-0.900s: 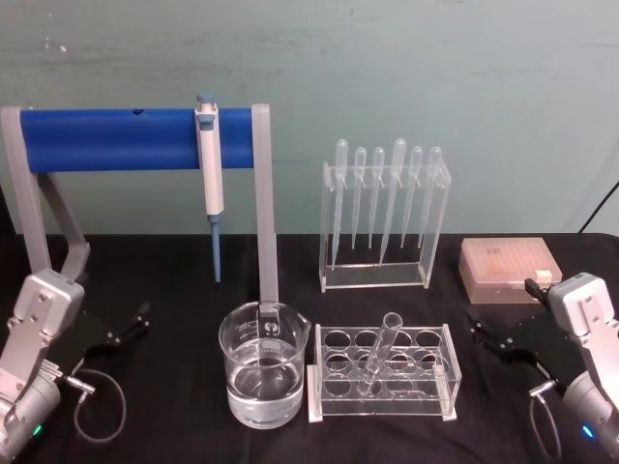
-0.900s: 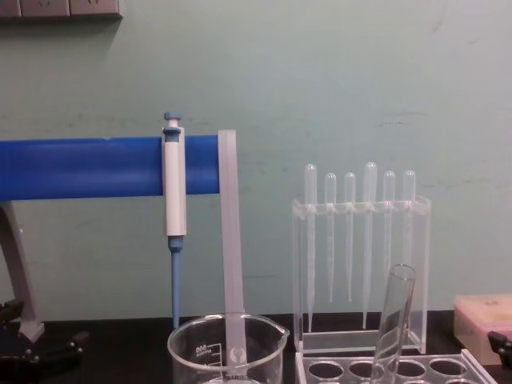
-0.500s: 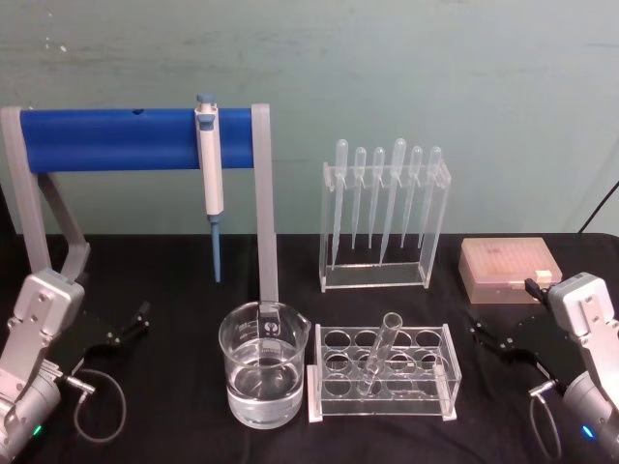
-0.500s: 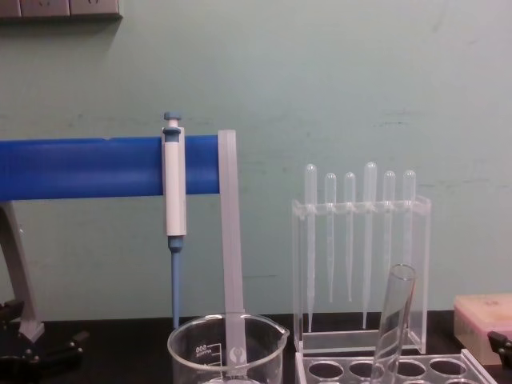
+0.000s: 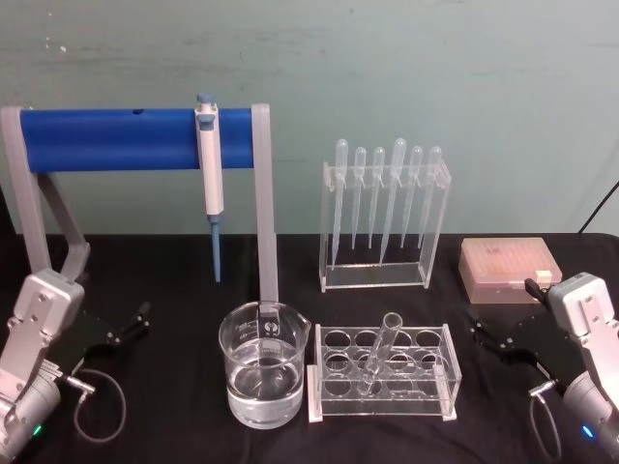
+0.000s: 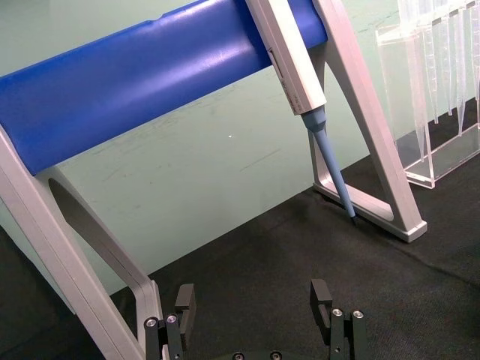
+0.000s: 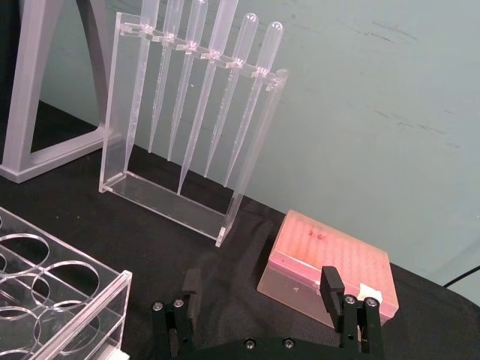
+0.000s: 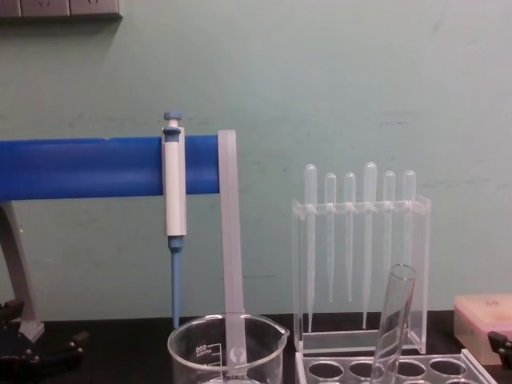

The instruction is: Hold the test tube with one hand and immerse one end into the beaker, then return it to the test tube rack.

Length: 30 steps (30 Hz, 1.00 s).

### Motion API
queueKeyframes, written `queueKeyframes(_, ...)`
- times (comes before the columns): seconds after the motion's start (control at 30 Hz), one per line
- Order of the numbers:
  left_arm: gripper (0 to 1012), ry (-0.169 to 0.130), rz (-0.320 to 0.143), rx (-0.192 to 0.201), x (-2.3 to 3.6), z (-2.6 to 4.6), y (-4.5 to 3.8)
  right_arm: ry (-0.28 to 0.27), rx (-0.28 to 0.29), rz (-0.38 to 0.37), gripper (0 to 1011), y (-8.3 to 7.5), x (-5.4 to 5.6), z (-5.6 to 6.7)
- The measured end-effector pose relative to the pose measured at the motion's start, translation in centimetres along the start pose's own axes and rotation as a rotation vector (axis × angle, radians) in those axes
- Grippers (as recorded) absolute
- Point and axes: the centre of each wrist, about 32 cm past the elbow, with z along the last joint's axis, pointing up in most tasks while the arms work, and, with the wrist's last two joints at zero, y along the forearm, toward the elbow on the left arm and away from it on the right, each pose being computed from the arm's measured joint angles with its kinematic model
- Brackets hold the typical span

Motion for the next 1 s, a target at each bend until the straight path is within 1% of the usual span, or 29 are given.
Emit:
queueKeyframes(0.43, 1000, 0.000, 0.000, 0.000, 0.00, 0.00, 0.00, -0.002, 0.005, 0.000, 1002, -0.1, 0.1, 0.1)
queueKeyframes(0.53, 1000, 0.000, 0.000, 0.000, 0.00, 0.00, 0.00, -0.007, 0.036, -0.001, 1002, -0.3, 0.5, 0.4)
queueKeyframes(0.57, 1000, 0.000, 0.000, 0.000, 0.00, 0.00, 0.00, -0.009, 0.057, 0.000, 1002, -0.5, 0.8, 0.5)
queueKeyframes(0.6, 1000, 0.000, 0.000, 0.000, 0.00, 0.00, 0.00, -0.009, 0.065, 0.001, 1002, -0.6, 0.8, 0.6)
queueKeyframes(0.63, 1000, 0.000, 0.000, 0.000, 0.00, 0.00, 0.00, -0.010, 0.084, 0.003, 1002, -0.7, 1.1, 0.8)
queueKeyframes(0.77, 1000, 0.000, 0.000, 0.000, 0.00, 0.00, 0.00, -0.004, 0.131, 0.017, 1002, -1.3, 1.5, 1.3)
queueKeyframes(0.83, 1000, 0.000, 0.000, 0.000, 0.00, 0.00, 0.00, 0.000, 0.150, 0.030, 1002, -1.6, 1.7, 1.5)
queueKeyframes(0.87, 1000, 0.000, 0.000, 0.000, 0.00, 0.00, 0.00, 0.001, 0.168, 0.047, 1002, -1.9, 1.9, 1.7)
queueKeyframes(1.0, 1000, 0.000, 0.000, 0.000, 0.00, 0.00, 0.00, 0.008, 0.203, 0.100, 1002, -2.9, 2.3, 2.0)
